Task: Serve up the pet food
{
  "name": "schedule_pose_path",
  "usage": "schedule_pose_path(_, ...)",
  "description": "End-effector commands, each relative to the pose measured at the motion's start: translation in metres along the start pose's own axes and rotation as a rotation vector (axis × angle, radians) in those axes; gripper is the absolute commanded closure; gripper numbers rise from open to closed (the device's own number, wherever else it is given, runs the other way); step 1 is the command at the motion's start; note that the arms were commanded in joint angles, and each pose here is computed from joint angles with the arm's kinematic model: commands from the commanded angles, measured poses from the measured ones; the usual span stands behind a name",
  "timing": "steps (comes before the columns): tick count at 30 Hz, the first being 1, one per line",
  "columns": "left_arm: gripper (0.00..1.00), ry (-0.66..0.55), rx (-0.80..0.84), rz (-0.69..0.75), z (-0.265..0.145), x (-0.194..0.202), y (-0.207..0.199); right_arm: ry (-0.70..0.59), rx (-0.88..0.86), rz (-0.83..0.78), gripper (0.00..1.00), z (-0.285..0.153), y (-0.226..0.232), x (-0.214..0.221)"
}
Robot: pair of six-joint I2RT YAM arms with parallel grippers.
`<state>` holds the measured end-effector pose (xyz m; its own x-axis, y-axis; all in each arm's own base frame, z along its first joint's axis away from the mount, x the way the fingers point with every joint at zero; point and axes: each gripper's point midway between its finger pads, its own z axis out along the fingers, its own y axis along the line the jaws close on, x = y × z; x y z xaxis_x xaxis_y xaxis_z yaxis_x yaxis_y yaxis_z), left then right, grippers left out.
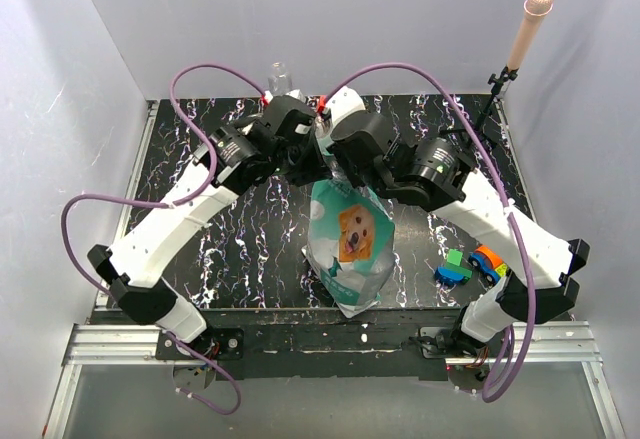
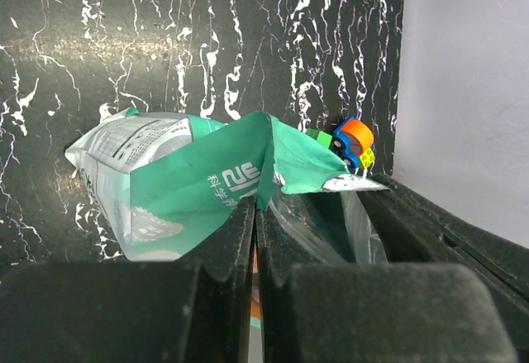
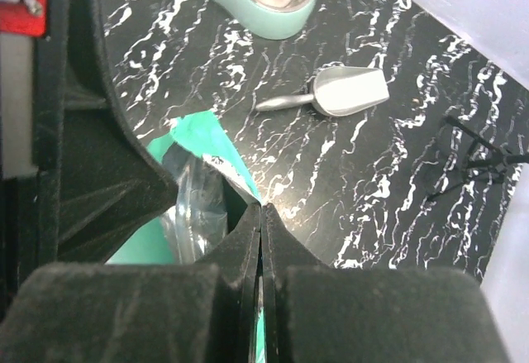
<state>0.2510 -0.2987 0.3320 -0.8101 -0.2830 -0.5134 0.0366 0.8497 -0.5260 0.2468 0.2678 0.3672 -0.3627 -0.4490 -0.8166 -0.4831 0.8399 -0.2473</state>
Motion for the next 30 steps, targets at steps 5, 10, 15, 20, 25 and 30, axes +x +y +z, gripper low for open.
schedule_pose_path(5,1.00,-0.055,0.270,-0.013,-0.038,-0.017,-0.034,-0.032,-0.257,0.100,0.94,-0.041,0.019,-0.007)
schedule_pose_path(10,1.00,-0.018,0.325,-0.029,-0.044,-0.012,-0.043,0.035,-0.230,0.103,0.76,-0.039,0.015,0.021)
schedule_pose_path(15,1.00,-0.013,0.300,-0.027,-0.043,-0.011,-0.040,0.116,-0.231,0.097,0.73,-0.042,0.015,0.045)
schedule_pose_path(20,1.00,-0.015,0.289,-0.023,-0.044,-0.014,-0.042,0.220,-0.254,0.088,0.67,-0.051,0.016,0.079)
schedule_pose_path(25,1.00,-0.004,0.291,-0.026,-0.043,-0.013,-0.042,0.286,-0.398,0.120,0.67,-0.072,0.036,0.097)
schedule_pose_path(30,1.00,0.003,0.299,-0.036,-0.042,-0.011,-0.043,0.255,-0.454,0.192,0.79,-0.076,0.048,0.083)
